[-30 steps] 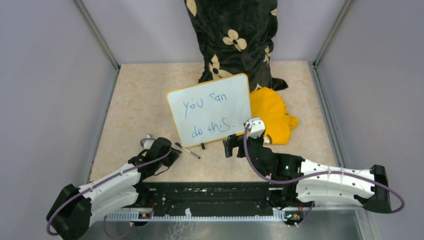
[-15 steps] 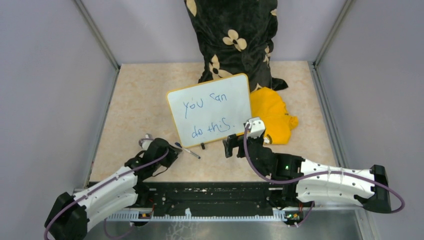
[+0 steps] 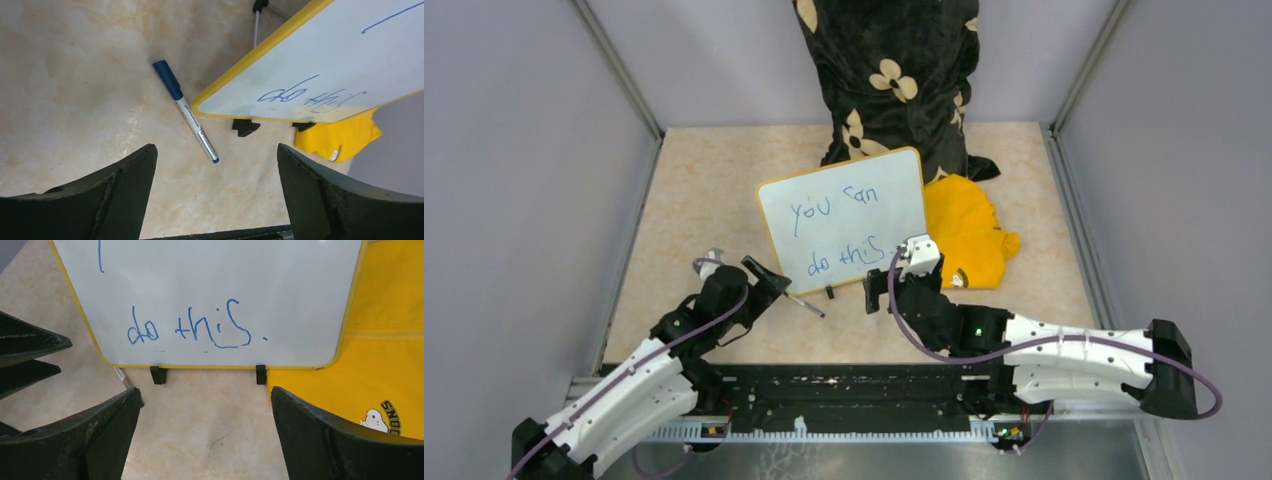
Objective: Write a sentence on the whiteboard
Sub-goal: Reset both arms
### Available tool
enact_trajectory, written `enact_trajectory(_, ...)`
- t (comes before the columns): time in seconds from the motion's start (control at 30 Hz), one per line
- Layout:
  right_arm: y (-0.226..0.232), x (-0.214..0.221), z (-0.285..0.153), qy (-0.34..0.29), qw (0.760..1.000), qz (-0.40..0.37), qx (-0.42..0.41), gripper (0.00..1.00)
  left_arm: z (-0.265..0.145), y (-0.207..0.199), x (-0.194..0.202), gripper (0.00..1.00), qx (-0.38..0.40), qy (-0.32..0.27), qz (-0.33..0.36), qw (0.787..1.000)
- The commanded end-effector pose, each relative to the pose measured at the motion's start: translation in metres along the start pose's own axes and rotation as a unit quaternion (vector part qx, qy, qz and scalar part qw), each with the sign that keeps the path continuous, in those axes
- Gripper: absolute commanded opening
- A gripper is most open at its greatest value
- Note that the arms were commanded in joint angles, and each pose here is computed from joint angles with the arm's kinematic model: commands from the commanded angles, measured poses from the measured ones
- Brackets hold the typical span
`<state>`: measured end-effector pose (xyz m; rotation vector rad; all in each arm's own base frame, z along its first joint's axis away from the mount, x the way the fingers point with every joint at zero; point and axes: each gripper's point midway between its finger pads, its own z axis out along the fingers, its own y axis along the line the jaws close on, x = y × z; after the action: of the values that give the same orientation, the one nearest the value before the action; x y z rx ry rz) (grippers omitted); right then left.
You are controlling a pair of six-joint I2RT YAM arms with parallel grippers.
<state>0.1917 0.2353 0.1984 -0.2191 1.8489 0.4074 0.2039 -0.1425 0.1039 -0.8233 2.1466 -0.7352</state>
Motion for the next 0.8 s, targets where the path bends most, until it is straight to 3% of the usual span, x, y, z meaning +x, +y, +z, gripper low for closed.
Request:
enact_trajectory(0.0, 0.002, -0.029, 0.007, -0.031, 0.997, 0.056, 0.04, 0.99, -0.001, 0.018, 0.004, 0.95, -0.074, 0.028, 0.05, 0.996)
enact_trajectory(0.2, 0.006, -0.026, 0.011, -0.007, 0.995, 0.072, 0.065, 0.99, -0.003, -0.002, 0.003, 0.99, -0.122, 0.073, 0.11, 0.984)
enact_trajectory(0.37, 0.024, -0.009, 0.015, 0.016, 1.0, -0.011, -0.001, 0.99, -0.012, -0.041, -0.011, 0.99, -0.076, 0.083, 0.196, 0.974)
enact_trajectory(0.57, 0.059, 0.035, 0.01, 0.058, 0.989, -0.026, -0.135, 0.95, -0.032, -0.064, -0.037, 0.99, 0.015, 0.007, 0.232, 0.973)
enact_trajectory(0.77, 0.081, 0.096, 0.029, 0.149, 0.977, -0.054, -0.142, 0.83, -0.056, -0.08, -0.056, 0.98, 0.116, -0.074, 0.262, 0.955)
